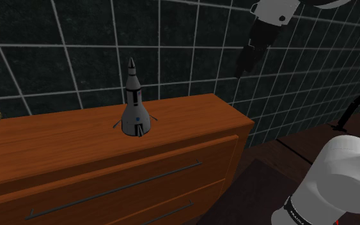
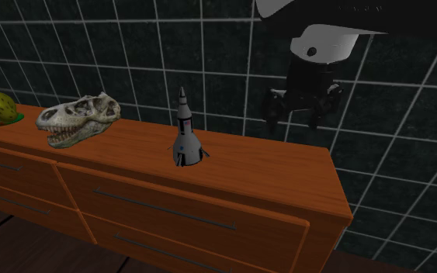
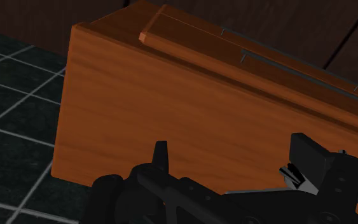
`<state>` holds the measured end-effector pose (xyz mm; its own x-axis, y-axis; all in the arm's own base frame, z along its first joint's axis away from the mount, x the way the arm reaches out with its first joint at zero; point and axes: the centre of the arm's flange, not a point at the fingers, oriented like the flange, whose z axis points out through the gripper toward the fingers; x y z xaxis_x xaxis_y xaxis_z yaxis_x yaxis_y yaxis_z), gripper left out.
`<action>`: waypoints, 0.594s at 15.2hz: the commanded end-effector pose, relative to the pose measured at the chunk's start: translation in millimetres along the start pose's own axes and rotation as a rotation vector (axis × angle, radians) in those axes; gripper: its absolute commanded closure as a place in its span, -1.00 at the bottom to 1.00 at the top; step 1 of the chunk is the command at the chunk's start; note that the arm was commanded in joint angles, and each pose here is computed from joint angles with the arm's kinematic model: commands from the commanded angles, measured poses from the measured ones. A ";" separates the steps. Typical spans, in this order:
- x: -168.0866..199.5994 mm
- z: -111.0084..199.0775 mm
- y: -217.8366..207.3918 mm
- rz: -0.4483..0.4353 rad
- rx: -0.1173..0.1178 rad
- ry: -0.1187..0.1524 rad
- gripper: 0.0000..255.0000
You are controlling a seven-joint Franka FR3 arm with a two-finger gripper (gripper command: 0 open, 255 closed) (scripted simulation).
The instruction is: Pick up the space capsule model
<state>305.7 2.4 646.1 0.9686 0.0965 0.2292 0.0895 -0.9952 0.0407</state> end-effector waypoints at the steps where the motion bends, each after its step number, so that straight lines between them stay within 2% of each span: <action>1: 0.0 0.0 0.0 0.000 0.000 0.000 -1.00; 9: 68.3 4.6 -83.2 0.098 -0.043 0.030 -1.00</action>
<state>356.1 81.9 656.2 0.9658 0.0139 0.2589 -0.0010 -0.9983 0.0575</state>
